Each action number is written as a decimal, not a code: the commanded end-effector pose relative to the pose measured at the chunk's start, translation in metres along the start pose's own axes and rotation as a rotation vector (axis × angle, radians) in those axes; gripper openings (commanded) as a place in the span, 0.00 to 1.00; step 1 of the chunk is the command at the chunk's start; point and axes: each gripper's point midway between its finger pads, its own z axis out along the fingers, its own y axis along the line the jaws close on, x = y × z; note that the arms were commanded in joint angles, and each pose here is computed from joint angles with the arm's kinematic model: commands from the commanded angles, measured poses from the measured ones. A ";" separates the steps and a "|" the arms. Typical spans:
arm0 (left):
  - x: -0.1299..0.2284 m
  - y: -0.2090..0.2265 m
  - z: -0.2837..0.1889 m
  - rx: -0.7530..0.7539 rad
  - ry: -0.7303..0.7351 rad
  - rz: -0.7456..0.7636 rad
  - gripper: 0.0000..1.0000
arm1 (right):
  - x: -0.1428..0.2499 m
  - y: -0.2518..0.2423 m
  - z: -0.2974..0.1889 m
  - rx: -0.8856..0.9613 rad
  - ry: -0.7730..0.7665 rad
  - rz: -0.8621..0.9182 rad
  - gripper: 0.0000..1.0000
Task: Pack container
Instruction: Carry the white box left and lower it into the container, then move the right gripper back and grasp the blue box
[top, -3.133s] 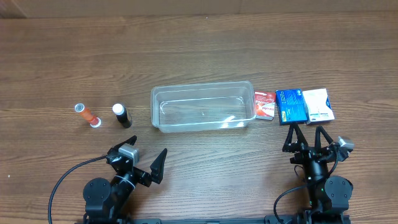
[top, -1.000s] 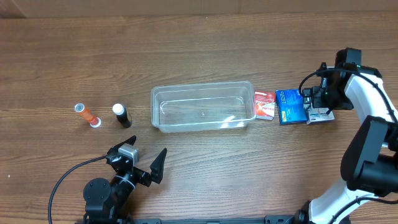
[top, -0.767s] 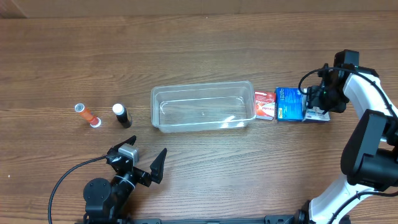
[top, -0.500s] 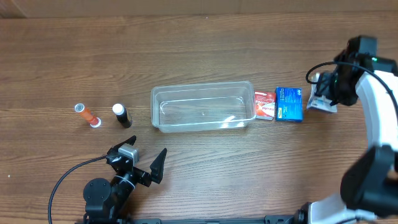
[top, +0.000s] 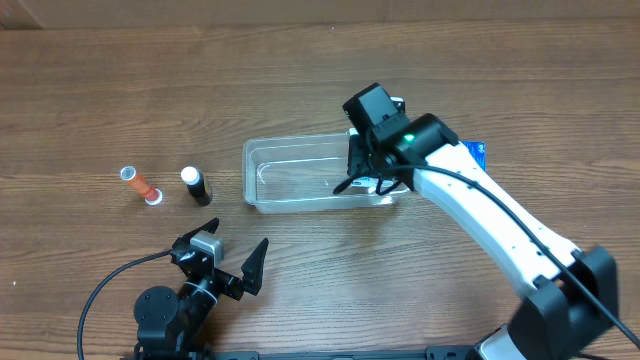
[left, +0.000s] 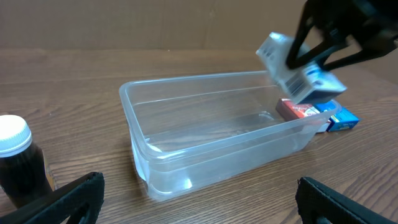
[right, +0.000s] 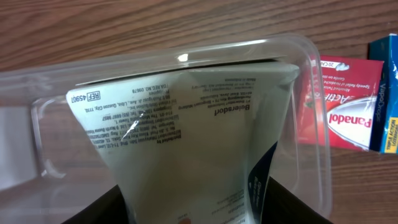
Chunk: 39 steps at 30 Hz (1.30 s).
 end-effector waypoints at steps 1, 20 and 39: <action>0.000 -0.002 0.000 0.007 -0.007 0.021 1.00 | -0.005 -0.020 0.027 0.120 -0.007 0.014 0.58; 0.000 -0.001 0.000 0.007 -0.007 0.021 1.00 | -0.062 -0.038 -0.051 0.153 -0.269 -0.065 0.82; 0.000 -0.002 0.000 0.007 -0.007 0.021 1.00 | -0.005 -0.214 0.096 0.073 0.321 0.078 1.00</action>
